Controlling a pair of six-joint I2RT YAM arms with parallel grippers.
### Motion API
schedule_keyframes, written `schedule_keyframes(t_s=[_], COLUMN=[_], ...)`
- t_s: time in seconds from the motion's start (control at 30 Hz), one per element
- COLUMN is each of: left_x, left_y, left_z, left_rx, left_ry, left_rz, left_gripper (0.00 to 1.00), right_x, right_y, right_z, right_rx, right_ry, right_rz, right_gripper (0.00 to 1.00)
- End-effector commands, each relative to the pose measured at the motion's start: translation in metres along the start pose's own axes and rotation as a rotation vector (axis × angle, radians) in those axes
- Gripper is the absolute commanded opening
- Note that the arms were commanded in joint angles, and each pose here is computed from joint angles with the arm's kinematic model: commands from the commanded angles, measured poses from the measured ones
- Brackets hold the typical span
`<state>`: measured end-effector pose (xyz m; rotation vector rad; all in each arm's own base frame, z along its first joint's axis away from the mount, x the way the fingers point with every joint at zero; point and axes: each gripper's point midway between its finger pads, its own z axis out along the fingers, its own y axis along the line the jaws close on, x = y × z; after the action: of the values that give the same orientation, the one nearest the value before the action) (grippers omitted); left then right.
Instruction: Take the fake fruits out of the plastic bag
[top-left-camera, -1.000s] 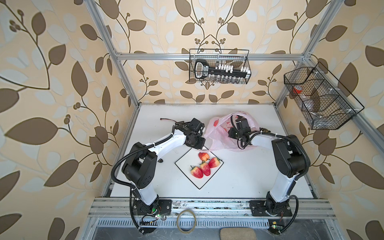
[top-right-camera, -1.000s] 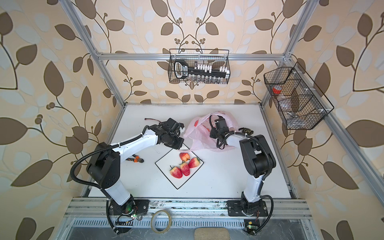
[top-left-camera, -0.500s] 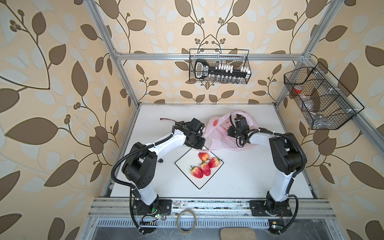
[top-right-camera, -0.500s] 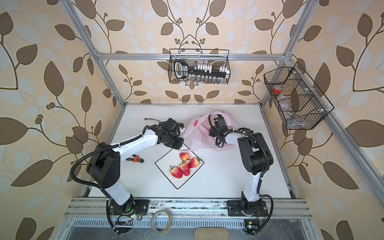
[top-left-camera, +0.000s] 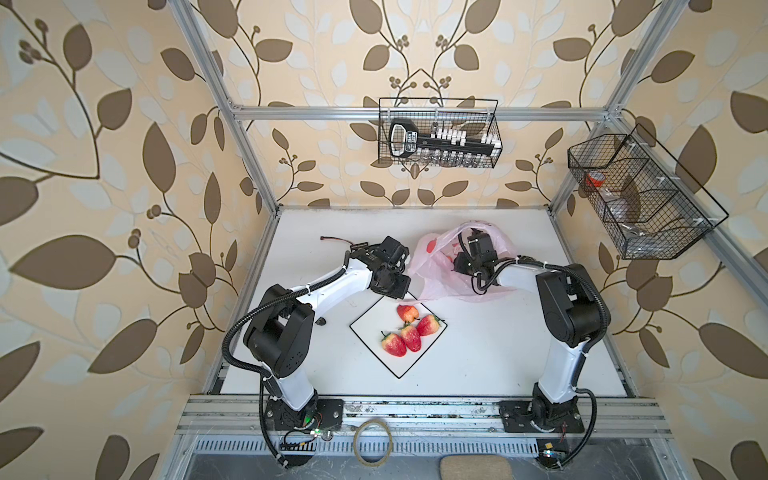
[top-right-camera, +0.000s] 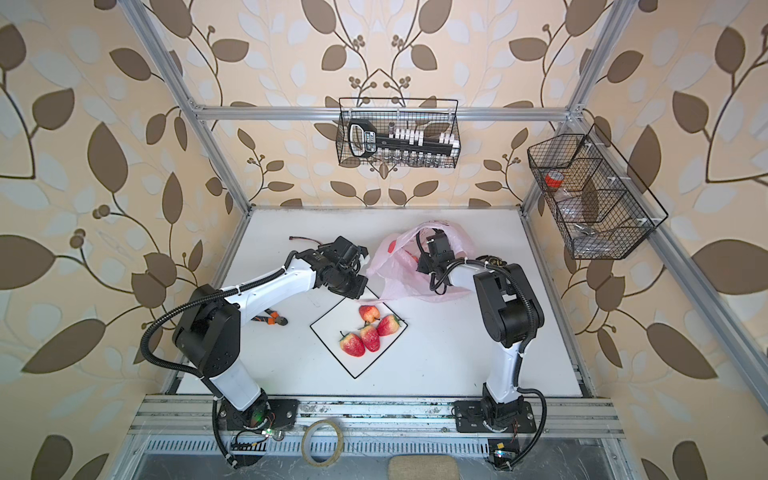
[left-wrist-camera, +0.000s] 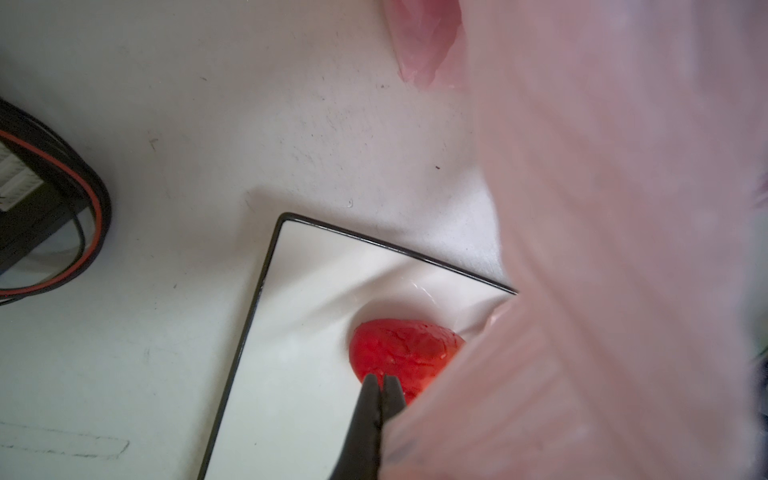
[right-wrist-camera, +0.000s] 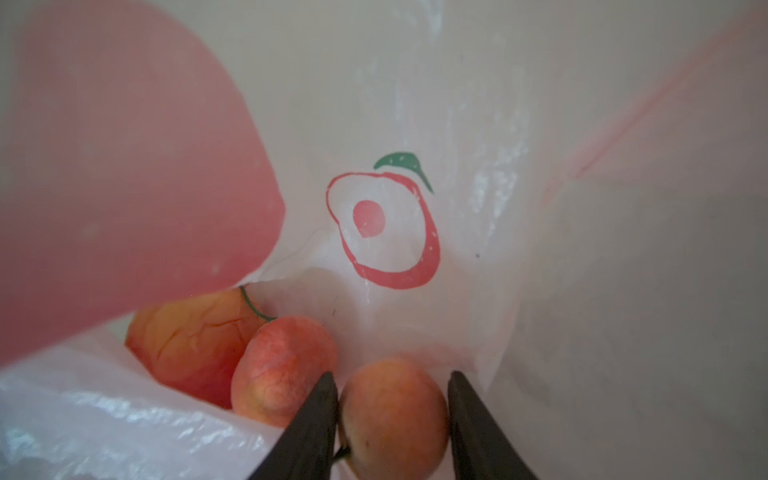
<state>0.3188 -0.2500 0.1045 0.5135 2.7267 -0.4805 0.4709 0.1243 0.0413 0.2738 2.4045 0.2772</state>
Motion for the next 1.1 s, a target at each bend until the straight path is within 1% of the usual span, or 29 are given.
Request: schedule_keyframes(t_s=[0.0, 0.1, 0.17, 0.3, 0.53, 0.67, 0.87, 1.07], left_x=[0.003, 0.003, 0.003, 0.003, 0.002, 0.002, -0.003, -0.024], left_y=[-0.001, -0.001, -0.001, -0.001, -0.001, -0.001, -0.001, 0.001], left_z=[-0.001, -0.001, -0.001, -0.001, 0.001, 0.001, -0.002, -0.007], left_rx=[-0.001, -0.001, -0.002, -0.001, 0.002, 0.003, -0.009, -0.014], left_ry=[0.014, 0.013, 0.014, 0.013, 0.013, 0.014, 0.003, -0.039], left_rz=[0.026, 0.026, 0.025, 0.023, 0.020, 0.018, 0.026, 0.028], left_gripper=[0.00, 0.00, 0.00, 0.00, 0.00, 0.00, 0.00, 0.00], right_x=[0.001, -0.002, -0.005, -0.016, -0.039, -0.044, -0.047, -0.033], right_y=[0.004, 0.007, 0.008, 0.014, 0.023, 0.027, 0.047, 0.068], right_z=[0.005, 0.002, -0.002, -0.013, -0.044, -0.055, -0.085, -0.123], right_rx=[-0.003, -0.016, -0.025, -0.048, -0.103, -0.135, -0.268, -0.432], right_ry=[0.015, 0.004, -0.009, -0.043, -0.127, -0.140, -0.157, -0.133], right_rz=[-0.002, 0.001, 0.004, 0.006, 0.023, 0.025, 0.029, -0.029], right_gripper=[0.41, 0.35, 0.34, 0.33, 0.34, 0.34, 0.34, 0.34])
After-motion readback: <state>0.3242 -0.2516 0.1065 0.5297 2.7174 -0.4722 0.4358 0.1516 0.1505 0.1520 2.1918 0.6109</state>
